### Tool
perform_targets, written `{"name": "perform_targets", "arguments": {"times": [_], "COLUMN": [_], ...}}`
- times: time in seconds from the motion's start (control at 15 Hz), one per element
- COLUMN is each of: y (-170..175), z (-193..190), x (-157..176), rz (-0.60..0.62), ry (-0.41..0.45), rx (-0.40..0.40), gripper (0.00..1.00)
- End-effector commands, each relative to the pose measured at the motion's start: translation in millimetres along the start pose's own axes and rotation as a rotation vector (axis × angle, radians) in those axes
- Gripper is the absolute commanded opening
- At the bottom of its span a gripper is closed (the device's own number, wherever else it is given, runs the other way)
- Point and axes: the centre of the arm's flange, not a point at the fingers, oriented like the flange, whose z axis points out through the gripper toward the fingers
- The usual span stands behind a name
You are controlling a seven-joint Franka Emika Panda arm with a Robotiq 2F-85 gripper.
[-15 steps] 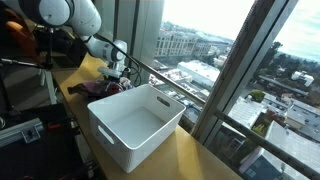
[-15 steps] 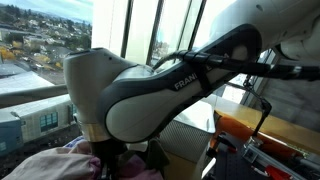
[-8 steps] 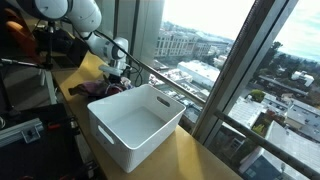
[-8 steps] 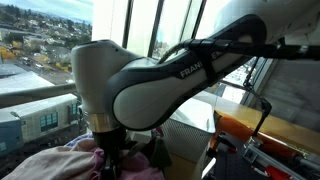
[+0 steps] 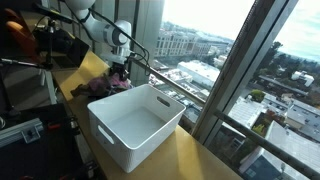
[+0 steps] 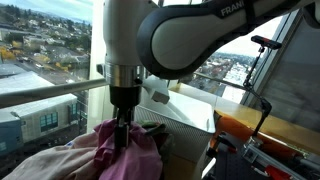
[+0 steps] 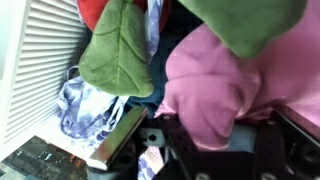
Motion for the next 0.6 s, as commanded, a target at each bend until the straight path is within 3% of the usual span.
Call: {"name": "perform_targets", "arguments": {"times": [0.0, 0.33, 0.53], "y": [9.7, 23.1, 48.4], "z": [-37.3, -67.0, -100.1], "x": [-37.8, -61.8, -77.1], "rz": [-0.006, 0.0, 0.021], "ry": [0.051, 0.095, 0.14], "rx": [0.012, 0.02, 0.022], "gripper": [0.0, 0.0, 0.0]}}
